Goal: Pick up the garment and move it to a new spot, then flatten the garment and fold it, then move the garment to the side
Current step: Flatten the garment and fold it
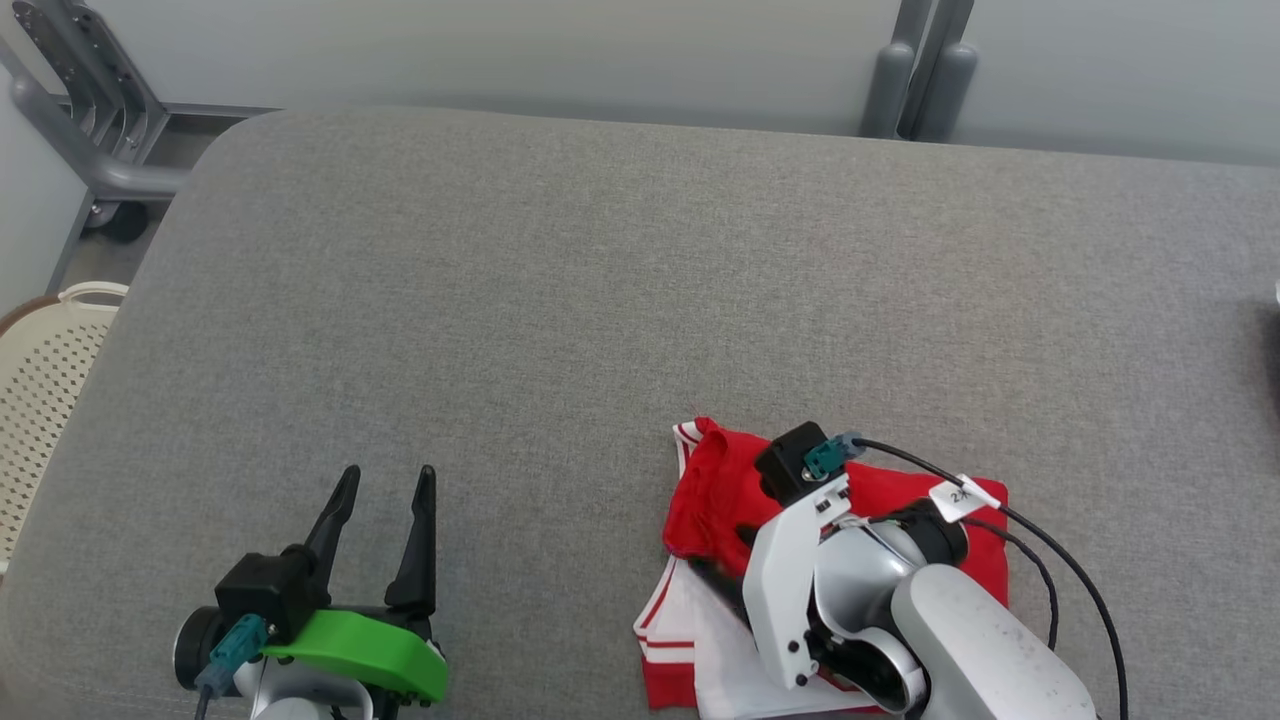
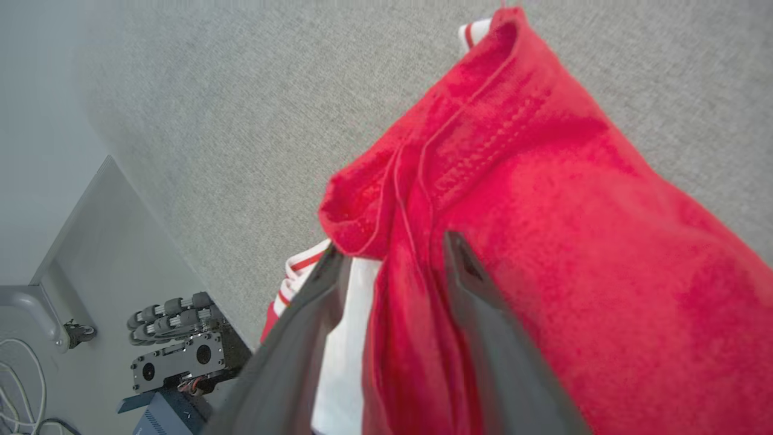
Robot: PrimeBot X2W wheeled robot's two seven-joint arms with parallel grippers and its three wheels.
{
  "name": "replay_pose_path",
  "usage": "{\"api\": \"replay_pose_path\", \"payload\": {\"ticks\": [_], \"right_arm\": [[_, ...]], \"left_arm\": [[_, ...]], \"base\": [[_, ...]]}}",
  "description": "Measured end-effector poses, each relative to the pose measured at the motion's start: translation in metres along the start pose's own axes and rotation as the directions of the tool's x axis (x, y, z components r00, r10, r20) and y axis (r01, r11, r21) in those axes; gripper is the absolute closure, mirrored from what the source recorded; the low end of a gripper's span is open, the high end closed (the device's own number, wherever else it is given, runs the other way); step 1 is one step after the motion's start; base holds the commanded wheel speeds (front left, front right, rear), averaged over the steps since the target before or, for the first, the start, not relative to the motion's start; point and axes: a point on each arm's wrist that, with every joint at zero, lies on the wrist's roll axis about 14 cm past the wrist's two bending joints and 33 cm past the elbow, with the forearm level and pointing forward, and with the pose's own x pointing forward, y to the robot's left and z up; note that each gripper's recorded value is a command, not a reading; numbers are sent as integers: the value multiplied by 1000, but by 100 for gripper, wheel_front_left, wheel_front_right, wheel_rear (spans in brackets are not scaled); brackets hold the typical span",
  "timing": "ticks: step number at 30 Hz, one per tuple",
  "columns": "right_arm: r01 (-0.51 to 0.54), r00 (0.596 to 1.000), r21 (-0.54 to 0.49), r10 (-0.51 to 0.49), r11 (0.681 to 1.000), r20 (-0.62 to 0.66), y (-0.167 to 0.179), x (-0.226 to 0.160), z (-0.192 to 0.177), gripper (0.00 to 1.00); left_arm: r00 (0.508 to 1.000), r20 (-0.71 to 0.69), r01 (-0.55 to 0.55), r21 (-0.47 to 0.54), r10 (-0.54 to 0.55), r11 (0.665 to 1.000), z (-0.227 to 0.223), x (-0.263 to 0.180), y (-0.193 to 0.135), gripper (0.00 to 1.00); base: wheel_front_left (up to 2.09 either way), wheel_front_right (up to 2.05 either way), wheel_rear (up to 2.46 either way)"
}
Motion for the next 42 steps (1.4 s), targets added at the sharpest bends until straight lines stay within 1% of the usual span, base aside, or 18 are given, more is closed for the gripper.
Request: {"api": "replay_pose_path", "payload": {"ticks": [3, 7, 10, 12, 15, 18, 21, 24, 25, 26, 27, 29, 30, 31, 35, 37, 42], "right_arm": [[-47, 998, 46, 45, 998, 45, 9, -2, 11, 0], [-142, 982, 103, 128, 984, 136, 27, -13, 36, 0], [-152, 972, 109, 128, 982, 199, 19, -29, 52, 0], [-108, 968, 108, 79, 988, 240, -1, -43, 60, 0], [42, 958, 90, -65, 995, 281, -46, -68, 62, 0], [208, 934, 72, -220, 975, 281, -87, -90, 51, 0], [287, 921, 58, -292, 956, 259, -100, -99, 32, 0], [303, 920, 48, -305, 952, 246, -101, -98, 21, 0], [302, 921, 50, -305, 952, 241, -100, -96, 15, 38], [298, 925, 53, -302, 953, 229, -98, -92, 8, 67], [293, 930, 49, -297, 955, 218, -95, -88, 2, 100], [273, 938, 43, -276, 961, 211, -86, -79, -5, 100], [226, 950, 43, -230, 973, 209, -70, -67, -9, 100], [201, 956, 40, -204, 979, 209, -61, -61, -10, 100], [108, 978, 11, -108, 994, 177, -31, -39, -18, 100], [80, 983, -6, -78, 997, 165, -22, -31, -20, 100], [56, 992, -63, -48, 996, 114, -13, -12, -29, 100]], "left_arm": [[1000, 0, 1, -1, -1, 1000, 0, 1, 0, 0], [1000, 4, 4, -3, -4, 1000, 1, 2, -1, 0], [1000, 11, 6, -3, -6, 1000, 3, 2, -2, 0], [1000, 15, 8, -4, -8, 1000, 4, 3, -3, 0], [1000, 20, 14, -1, -14, 1000, 6, 3, -4, 0], [1000, 23, 20, -2, -20, 1000, 7, 3, -7, 0], [999, 26, 25, -2, -25, 1000, 8, 5, -8, 0], [999, 25, 26, -2, -26, 1000, 7, 6, -9, 0], [999, 24, 27, -3, -27, 1000, 7, 6, -9, 0], [999, 23, 28, -4, -28, 1000, 6, 7, -10, 0], [999, 20, 28, -5, -28, 1000, 5, 7, -10, 0], [999, 17, 28, -6, -27, 1000, 4, 8, -10, 0], [1000, 14, 25, -7, -25, 1000, 3, 9, -10, 0], [1000, 13, 24, -7, -23, 1000, 3, 9, -9, 0], [1000, 5, 15, -7, -15, 1000, 0, 9, -7, 0], [1000, 1, 11, -8, -11, 1000, -1, 9, -6, 0], [1000, -2, 6, -10, -6, 1000, -2, 9, -6, 0]], "base": [[0, 0, 0], [0, 0, 0], [0, 0, 0], [0, 0, 0], [0, 0, 0], [0, 0, 0], [0, 0, 0], [0, 0, 0], [0, 0, 0], [0, 0, 0], [0, 0, 0], [0, 0, 0], [0, 0, 0], [0, 0, 0], [0, 0, 0], [0, 0, 0], [0, 0, 0]]}}
